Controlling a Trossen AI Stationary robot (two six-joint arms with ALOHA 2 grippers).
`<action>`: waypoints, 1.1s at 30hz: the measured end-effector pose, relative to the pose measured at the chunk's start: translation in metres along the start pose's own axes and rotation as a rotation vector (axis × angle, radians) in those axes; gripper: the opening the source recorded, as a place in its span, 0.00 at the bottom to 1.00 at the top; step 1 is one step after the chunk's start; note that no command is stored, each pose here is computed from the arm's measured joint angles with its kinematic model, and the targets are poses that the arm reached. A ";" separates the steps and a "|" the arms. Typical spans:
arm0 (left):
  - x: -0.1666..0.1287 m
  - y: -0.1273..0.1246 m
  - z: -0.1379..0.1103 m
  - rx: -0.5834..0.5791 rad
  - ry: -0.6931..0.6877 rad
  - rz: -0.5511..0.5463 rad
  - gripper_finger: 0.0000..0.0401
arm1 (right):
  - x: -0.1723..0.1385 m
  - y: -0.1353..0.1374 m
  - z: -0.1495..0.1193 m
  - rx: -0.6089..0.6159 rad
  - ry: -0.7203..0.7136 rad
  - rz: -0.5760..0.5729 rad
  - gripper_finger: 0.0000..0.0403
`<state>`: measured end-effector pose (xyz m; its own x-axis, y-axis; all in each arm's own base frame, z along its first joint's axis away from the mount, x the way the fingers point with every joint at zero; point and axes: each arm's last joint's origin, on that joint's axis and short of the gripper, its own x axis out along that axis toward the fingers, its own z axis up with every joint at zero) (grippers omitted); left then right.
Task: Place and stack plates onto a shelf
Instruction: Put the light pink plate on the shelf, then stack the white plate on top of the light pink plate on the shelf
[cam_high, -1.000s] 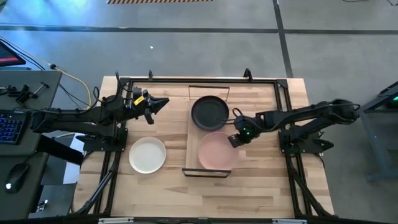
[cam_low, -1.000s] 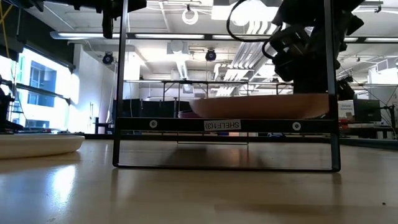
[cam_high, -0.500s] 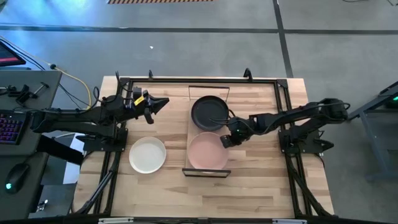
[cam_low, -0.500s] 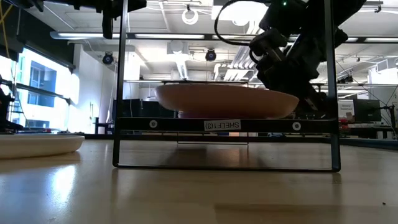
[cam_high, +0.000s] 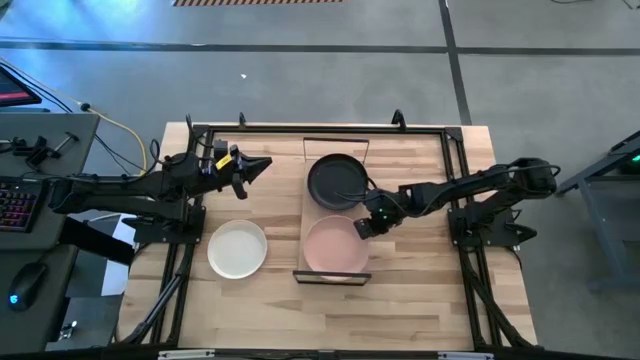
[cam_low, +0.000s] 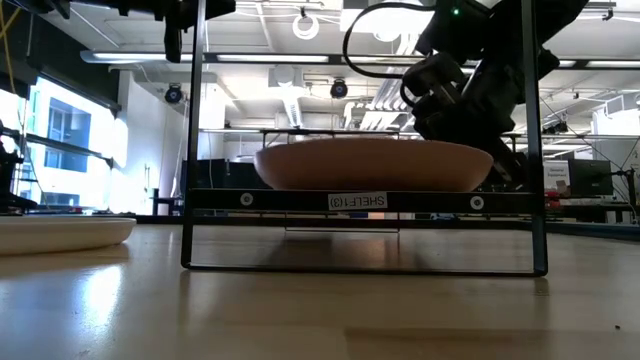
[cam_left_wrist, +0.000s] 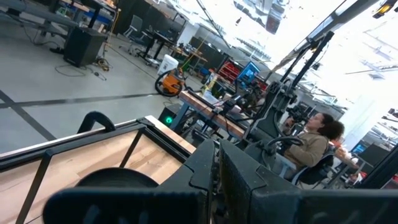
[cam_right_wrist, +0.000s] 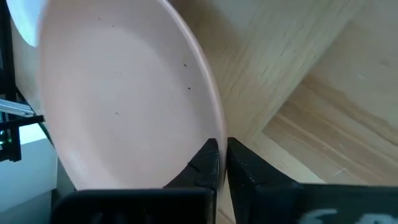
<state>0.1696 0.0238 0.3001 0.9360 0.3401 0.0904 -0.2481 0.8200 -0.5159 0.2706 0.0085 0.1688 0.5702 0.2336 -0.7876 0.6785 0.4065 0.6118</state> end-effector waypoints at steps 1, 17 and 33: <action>0.000 0.000 0.000 -0.001 0.000 0.000 0.04 | 0.000 0.000 0.000 0.000 -0.008 -0.003 0.03; 0.000 0.000 0.000 -0.016 0.006 -0.004 0.04 | -0.054 0.001 0.006 -0.122 -0.168 0.021 0.46; 0.000 -0.001 -0.001 0.141 0.017 -0.026 0.04 | -0.144 0.040 -0.011 -0.664 -0.840 0.254 0.47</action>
<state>0.1696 0.0229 0.2999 0.9465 0.3106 0.0872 -0.2549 0.8856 -0.3882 0.2108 0.0006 0.3063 0.9622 -0.1952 -0.1897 0.2563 0.8847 0.3894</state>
